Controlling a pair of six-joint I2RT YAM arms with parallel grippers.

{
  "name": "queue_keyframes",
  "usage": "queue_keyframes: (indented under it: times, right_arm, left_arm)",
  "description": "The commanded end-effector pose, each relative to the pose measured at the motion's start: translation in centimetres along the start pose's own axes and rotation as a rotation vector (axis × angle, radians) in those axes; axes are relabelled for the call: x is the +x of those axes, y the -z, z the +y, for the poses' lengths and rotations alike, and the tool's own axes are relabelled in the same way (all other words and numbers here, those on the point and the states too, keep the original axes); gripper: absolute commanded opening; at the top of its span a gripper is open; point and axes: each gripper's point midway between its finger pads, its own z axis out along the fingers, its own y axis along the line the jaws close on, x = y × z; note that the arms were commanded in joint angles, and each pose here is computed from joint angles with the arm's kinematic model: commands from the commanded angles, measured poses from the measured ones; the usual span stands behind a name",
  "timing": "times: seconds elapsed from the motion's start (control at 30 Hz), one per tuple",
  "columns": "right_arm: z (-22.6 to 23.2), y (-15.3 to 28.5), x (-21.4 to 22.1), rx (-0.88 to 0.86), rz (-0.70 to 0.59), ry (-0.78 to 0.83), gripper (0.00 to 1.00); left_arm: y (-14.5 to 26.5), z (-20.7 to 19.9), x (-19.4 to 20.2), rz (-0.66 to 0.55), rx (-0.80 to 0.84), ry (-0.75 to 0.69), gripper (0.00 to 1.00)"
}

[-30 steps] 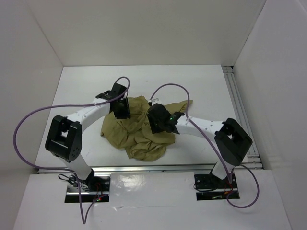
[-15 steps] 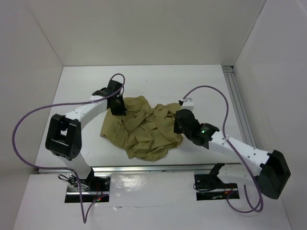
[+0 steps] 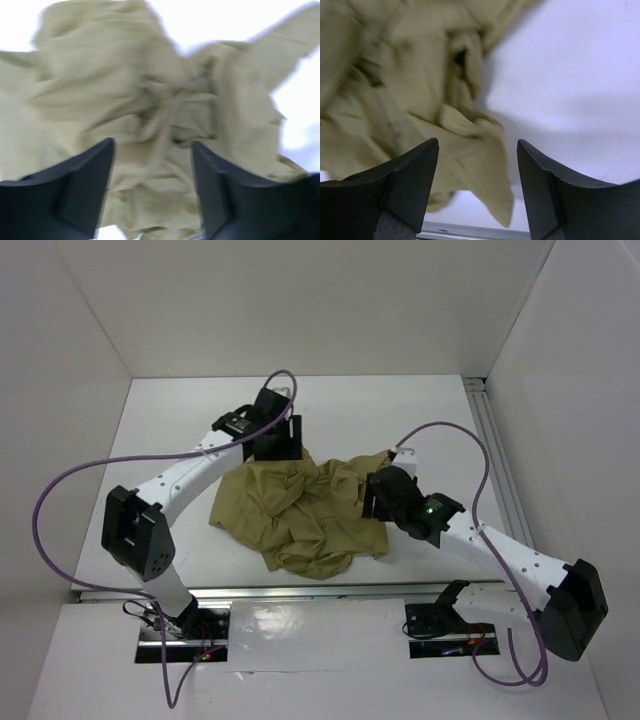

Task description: Zip up the jacket

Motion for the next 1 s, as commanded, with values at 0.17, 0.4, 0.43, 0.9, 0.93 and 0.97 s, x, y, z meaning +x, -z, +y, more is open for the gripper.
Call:
queue_keyframes:
  times: [0.17,0.4,0.43,0.9,0.93,0.97]
  right_arm:
    - [8.4,1.2,-9.3,-0.193,-0.114,0.003,0.77]
    - [10.5,-3.0,-6.9,-0.199,-0.013,0.054,0.73]
    - [10.6,-3.4,-6.3,-0.208,0.002,0.070,0.71]
    - [8.7,-7.8,-6.9,-0.124,0.008,0.035,0.04]
    - [9.2,-7.2,-8.0,-0.144,-0.023,0.033,0.00]
    - [8.3,-6.7,-9.6,-0.133,-0.059,0.004,0.00]
  left_arm:
    - [-4.9,-2.1,4.1,0.151,-0.046,-0.057,0.80]
    - [-7.5,-1.3,7.1,0.267,-0.056,-0.043,0.76]
    - [-7.5,-1.2,7.1,0.262,-0.064,-0.044,0.74]
    - [-4.1,-0.1,2.3,0.172,0.054,0.084,0.00]
    - [-3.6,-0.5,2.2,0.172,0.077,0.085,0.00]
    - [-3.3,-0.1,1.4,0.157,0.093,0.105,0.00]
